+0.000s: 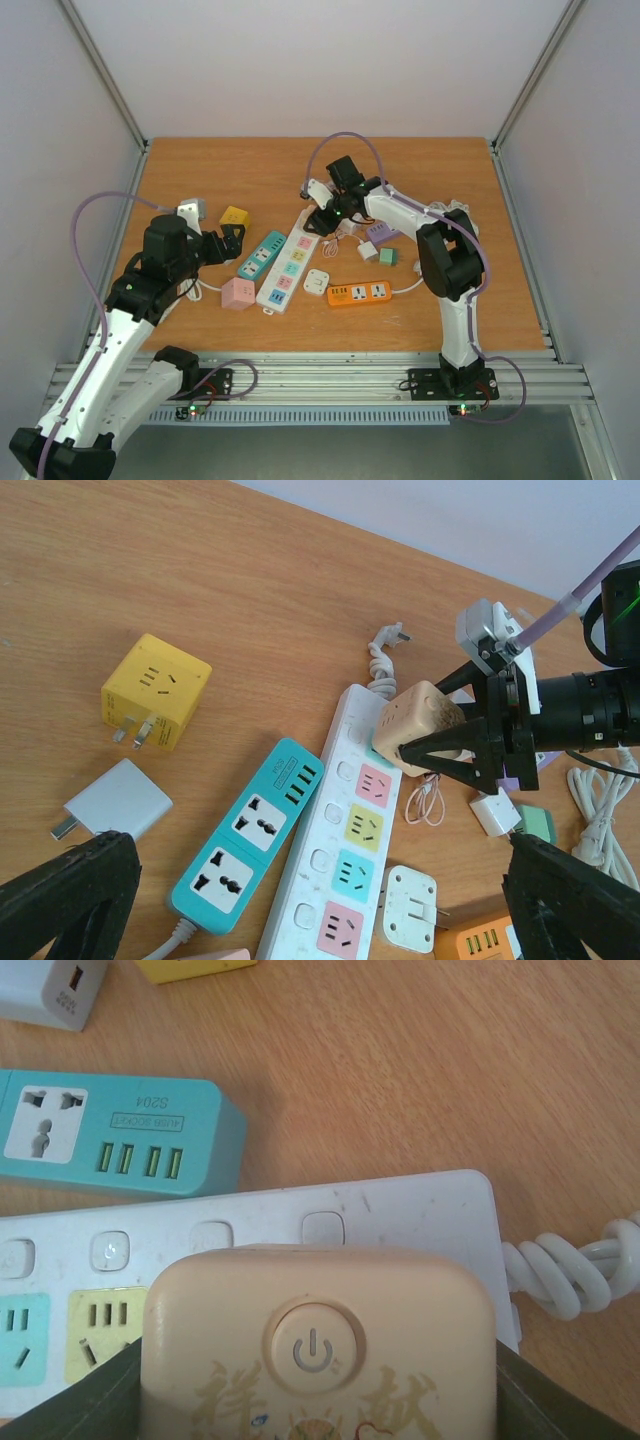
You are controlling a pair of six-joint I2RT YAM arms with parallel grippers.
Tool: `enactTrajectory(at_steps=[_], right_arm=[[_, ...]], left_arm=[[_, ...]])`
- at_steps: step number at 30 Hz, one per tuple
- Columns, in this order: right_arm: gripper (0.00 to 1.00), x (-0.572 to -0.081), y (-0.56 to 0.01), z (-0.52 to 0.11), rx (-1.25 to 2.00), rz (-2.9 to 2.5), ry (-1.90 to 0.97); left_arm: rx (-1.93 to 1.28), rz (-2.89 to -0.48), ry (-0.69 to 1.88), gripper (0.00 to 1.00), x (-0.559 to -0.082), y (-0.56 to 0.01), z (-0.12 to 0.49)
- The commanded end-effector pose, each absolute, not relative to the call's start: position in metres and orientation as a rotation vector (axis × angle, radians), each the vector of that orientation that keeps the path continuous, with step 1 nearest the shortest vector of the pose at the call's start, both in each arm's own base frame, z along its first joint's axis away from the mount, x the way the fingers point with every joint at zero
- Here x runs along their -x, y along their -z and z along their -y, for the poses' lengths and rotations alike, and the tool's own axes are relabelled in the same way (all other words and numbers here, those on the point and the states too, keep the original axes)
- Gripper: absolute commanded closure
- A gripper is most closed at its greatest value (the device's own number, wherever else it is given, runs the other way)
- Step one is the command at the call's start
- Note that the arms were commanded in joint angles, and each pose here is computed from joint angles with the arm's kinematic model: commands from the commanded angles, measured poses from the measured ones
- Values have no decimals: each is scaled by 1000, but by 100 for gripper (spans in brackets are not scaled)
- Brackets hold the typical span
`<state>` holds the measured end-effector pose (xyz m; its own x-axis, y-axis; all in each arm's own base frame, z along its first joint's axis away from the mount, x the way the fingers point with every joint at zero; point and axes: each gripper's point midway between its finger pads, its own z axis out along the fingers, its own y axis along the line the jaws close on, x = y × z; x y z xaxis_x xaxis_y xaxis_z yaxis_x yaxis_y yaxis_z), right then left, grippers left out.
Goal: Insert the plug
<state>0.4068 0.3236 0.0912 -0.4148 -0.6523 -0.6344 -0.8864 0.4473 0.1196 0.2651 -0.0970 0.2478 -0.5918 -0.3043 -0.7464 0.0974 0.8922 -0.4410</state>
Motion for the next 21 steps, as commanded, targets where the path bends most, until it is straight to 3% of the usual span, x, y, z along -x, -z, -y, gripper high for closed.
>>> enactTrajectory(at_steps=[1, 14, 21], right_arm=[[66, -405, -65, -316, 1308, -2270, -531], [58, -408, -35, -303, 1199, -2450, -419], [59, -407, -30, -294, 1217, -2487, -353]], left_arm=[[134, -2102, 543, 1, -271, -253, 96], [135, -2105, 545, 1, -272, -252, 97], [138, -2107, 537, 1, -272, -251, 96]])
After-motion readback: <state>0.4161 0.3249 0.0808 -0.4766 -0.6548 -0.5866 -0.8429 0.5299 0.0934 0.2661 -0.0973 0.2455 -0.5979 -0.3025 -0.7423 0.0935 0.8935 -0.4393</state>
